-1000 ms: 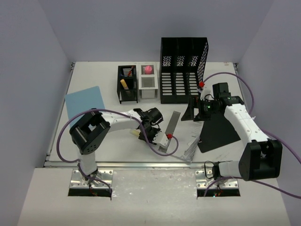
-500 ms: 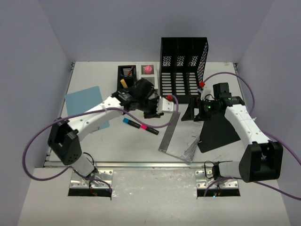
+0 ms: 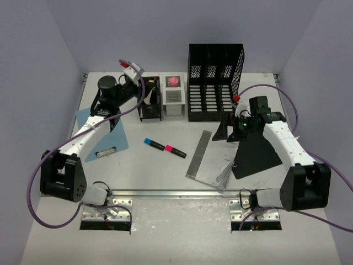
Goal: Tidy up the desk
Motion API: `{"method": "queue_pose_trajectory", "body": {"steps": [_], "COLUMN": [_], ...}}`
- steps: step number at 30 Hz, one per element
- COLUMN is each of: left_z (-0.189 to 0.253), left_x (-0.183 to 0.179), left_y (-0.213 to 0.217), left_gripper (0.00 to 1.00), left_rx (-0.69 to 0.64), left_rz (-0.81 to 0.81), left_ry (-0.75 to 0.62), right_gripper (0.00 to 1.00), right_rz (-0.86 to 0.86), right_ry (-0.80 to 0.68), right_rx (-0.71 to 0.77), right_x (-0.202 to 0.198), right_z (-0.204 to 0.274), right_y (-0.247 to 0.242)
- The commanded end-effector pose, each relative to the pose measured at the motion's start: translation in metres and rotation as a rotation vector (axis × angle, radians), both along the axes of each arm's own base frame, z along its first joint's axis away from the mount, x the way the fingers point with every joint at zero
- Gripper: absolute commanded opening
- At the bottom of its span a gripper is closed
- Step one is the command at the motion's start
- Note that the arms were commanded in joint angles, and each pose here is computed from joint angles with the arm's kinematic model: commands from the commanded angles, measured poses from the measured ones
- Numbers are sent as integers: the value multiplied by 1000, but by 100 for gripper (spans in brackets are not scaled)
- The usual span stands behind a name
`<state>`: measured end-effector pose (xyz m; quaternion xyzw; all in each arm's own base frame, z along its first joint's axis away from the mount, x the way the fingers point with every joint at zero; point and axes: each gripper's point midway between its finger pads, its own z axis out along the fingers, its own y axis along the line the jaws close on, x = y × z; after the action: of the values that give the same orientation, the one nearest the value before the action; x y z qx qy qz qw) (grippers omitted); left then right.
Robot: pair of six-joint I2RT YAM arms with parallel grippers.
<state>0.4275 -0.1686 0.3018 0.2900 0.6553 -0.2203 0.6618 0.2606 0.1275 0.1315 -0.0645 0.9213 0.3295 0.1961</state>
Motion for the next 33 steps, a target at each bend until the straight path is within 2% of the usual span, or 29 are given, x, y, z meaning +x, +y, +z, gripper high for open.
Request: {"method": "queue_pose_trajectory", "body": {"steps": [1,11,24,33], "left_z": [55,14,-34,-67], "left_x": [10,52,76,77], "left_y": [-3,-3,8,12], "left_gripper": [0,0,0,11], "left_rx": [-144,-154,-107,-90], "left_rz": [11,23,108,125], "left_ry": [-229,-207,-171,-85], "right_gripper": [99,99,99,99], "right_rz": [-5,1,46,92], "right_ry": [-55,-60,-124,-200], "right_rx": [1,-16,-10,-111], "right_x": [16,19,24,29], "right_z": [12,10,18,24], "right_y": [1,-1,1,-2]}}
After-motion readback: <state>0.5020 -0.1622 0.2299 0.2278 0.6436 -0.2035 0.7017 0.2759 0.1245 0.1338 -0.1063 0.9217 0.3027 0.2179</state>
